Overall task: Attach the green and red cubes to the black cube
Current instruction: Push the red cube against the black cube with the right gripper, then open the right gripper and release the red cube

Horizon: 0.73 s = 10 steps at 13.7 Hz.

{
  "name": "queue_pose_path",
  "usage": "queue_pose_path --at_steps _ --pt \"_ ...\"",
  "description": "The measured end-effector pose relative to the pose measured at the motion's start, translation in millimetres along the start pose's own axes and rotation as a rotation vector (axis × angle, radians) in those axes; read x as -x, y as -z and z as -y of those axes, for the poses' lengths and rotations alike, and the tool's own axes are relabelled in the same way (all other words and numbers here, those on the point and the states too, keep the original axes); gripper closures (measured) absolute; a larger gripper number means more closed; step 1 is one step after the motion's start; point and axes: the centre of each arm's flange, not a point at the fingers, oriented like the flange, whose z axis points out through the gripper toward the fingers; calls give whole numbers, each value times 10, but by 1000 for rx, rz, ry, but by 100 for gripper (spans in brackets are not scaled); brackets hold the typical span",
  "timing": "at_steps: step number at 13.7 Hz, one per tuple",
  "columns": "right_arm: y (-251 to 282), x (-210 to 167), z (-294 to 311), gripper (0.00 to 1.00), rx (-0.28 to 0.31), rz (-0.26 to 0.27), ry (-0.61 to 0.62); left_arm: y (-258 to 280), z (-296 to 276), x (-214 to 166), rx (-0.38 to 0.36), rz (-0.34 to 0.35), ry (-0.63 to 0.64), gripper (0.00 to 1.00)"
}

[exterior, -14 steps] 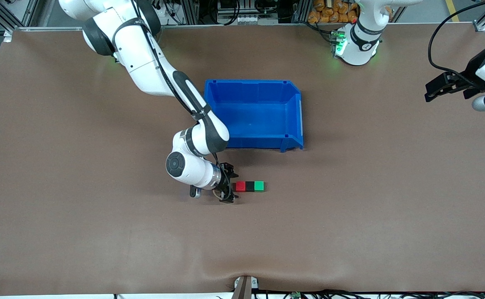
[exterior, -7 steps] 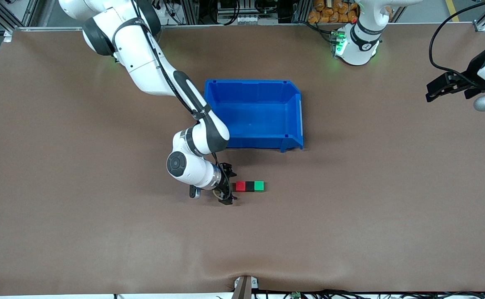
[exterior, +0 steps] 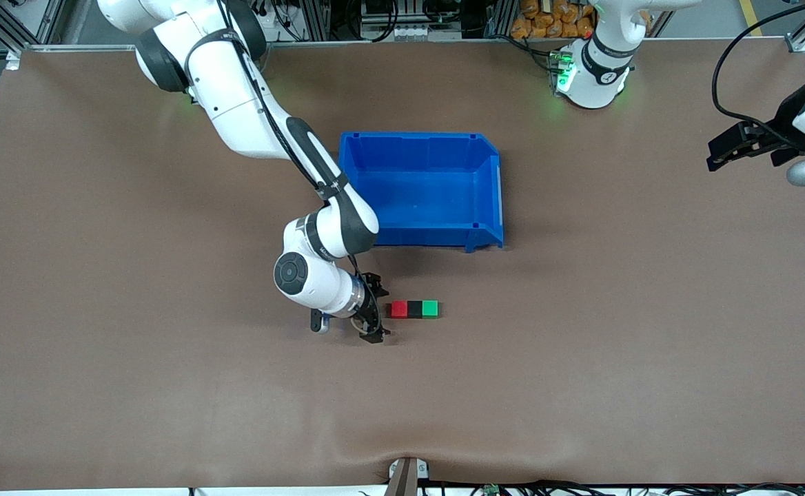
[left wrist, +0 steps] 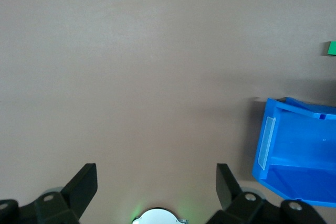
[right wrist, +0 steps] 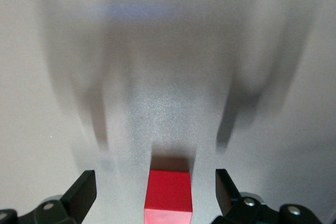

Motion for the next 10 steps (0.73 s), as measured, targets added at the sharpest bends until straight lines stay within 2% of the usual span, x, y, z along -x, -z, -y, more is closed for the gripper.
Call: queue_pose_path --at_steps 10 --pt "94 -113 88 0 8 -10 14 -46 -57 -31 15 6 -8 0"
